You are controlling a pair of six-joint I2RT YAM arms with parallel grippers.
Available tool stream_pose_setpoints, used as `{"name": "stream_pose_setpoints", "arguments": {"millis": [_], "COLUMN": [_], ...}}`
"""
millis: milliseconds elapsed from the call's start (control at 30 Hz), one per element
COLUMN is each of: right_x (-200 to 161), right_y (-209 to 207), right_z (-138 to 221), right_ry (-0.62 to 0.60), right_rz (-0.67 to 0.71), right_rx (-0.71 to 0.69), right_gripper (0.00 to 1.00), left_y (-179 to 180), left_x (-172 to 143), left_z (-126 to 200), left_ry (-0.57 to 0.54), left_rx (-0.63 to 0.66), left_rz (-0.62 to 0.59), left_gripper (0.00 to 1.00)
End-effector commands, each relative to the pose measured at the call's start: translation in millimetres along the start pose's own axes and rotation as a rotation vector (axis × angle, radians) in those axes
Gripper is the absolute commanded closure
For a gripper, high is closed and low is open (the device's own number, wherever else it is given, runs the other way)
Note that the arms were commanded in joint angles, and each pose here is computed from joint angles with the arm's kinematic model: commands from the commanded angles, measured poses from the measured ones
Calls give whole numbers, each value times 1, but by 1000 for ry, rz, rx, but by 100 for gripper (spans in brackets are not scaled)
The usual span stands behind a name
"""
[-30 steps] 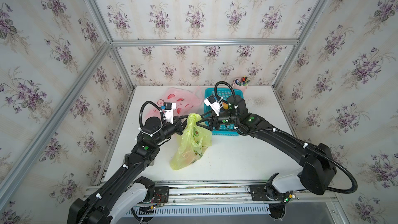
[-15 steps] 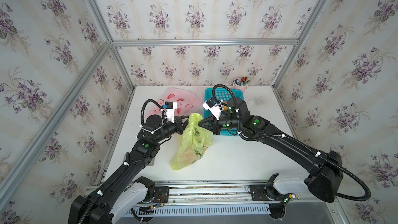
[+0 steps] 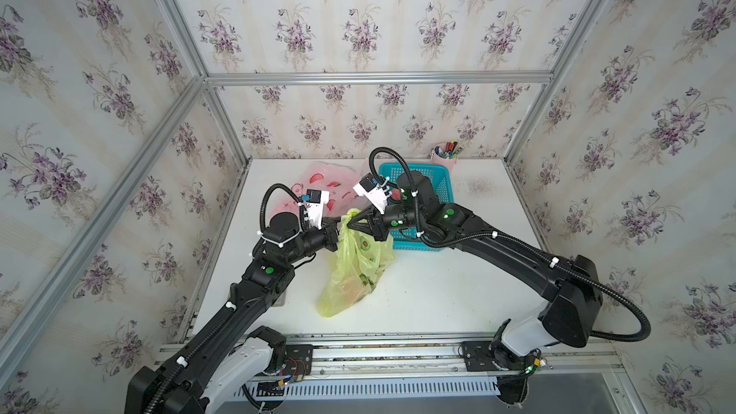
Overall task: Place the peach into a plastic bag & tie a knot
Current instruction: Tie the plastic bag at the center of the board.
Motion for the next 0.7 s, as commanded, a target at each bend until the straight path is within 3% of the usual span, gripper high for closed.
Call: {"name": "stream_pose_setpoints", "arguments": {"millis": [0,233,667], "right_x": [9,4,-17], "right_y": [0,6,4], "right_z": [-2,10,28], "right_ry": [-42,-63,-56], "right_rz": [18,5,-43], "right_rx": [0,-20,-116], "right_gripper": [83,70,68], "left_y": [-8,-5,-6], "left_x": [-1,-2,3], "left_z": [2,2,-1], "left_ry": [14,8,-7], "left_rx": [-62,-47,-55], "left_rz": [-3,1,3], "left_gripper": [100,100,100]}}
Point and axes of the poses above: each gripper's point midway between its finger pads, its own z axis back along the fingers, its own y axis along the line the jaws close on, x = y × z, the point moved 8 cm from there along z, back along the fingers, and after that the axes turned 6 degrees about -z, right-handed, at the moved point
